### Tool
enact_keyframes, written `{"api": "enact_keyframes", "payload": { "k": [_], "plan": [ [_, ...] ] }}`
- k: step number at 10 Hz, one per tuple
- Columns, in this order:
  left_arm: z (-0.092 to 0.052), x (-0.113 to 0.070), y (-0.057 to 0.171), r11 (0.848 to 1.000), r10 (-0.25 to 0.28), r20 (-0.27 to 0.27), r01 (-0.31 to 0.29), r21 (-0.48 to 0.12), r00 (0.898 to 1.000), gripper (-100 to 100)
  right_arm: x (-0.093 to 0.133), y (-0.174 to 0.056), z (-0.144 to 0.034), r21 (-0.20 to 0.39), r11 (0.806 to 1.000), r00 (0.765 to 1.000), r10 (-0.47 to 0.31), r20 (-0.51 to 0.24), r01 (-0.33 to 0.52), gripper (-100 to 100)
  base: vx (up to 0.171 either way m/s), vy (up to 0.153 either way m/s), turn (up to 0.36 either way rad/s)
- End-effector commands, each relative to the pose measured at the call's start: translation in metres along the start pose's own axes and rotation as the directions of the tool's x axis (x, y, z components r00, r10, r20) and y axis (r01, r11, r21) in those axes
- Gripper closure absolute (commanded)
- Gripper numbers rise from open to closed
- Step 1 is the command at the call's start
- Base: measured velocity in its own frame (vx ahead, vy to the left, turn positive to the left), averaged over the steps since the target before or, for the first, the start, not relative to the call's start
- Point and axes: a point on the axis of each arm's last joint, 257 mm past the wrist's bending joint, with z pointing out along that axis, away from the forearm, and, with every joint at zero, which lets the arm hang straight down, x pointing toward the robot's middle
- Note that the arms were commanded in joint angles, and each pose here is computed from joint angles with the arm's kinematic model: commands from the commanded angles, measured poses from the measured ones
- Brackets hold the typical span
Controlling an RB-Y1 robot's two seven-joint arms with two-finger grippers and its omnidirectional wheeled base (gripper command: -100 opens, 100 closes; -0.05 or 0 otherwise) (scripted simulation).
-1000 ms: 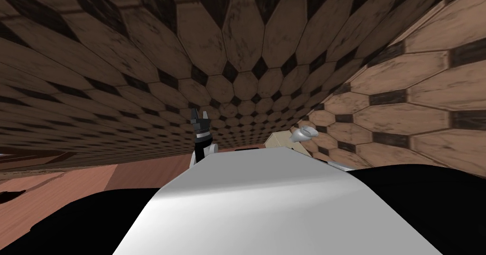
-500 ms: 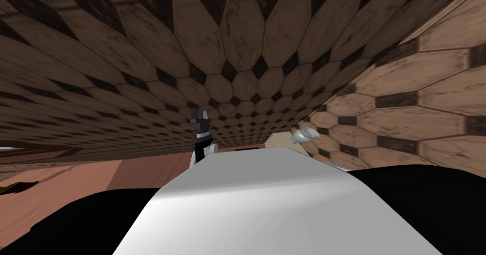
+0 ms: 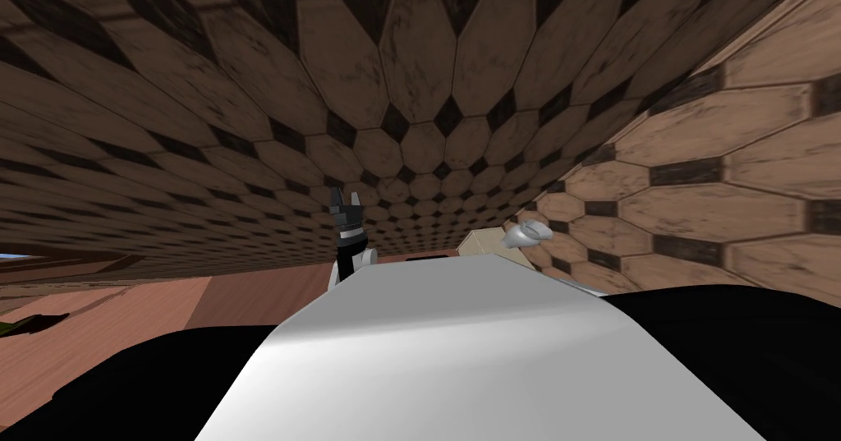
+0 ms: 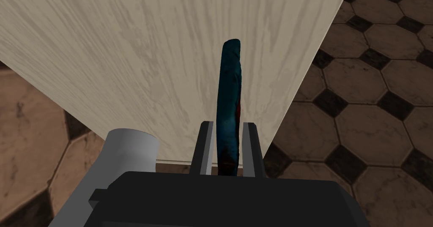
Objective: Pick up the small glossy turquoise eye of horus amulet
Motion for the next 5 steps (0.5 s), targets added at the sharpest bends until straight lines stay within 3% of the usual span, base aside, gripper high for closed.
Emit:
{"api": "enact_keyframes", "payload": {
  "k": [1,2,4,5],
  "plan": [
    [0.000,0.000,0.000,1.000,0.000,0.000,0.000,0.000,1.000,0,0.000,0.000,0.000,0.000,1.000,1.000,0.000,0.000,0.000,0,0.000,0.000,0.000],
    [0.000,0.000,0.000,1.000,0.000,0.000,0.000,0.000,1.000,0,-0.002,-0.006,-0.008,-0.004,1.000,1.000,-0.008,-0.001,0.008,100,0.006,0.036,-0.105],
    [0.000,0.000,0.000,1.000,0.000,0.000,0.000,0.000,1.000,0,-0.003,-0.008,-0.010,-0.004,1.000,1.000,-0.011,-0.002,0.011,100,0.006,0.046,-0.056],
    [0.000,0.000,0.000,1.000,0.000,0.000,0.000,0.000,1.000,0,-0.003,-0.008,-0.011,-0.004,1.000,1.000,-0.011,-0.002,0.011,0,0.000,0.006,0.001]
  ]
}}
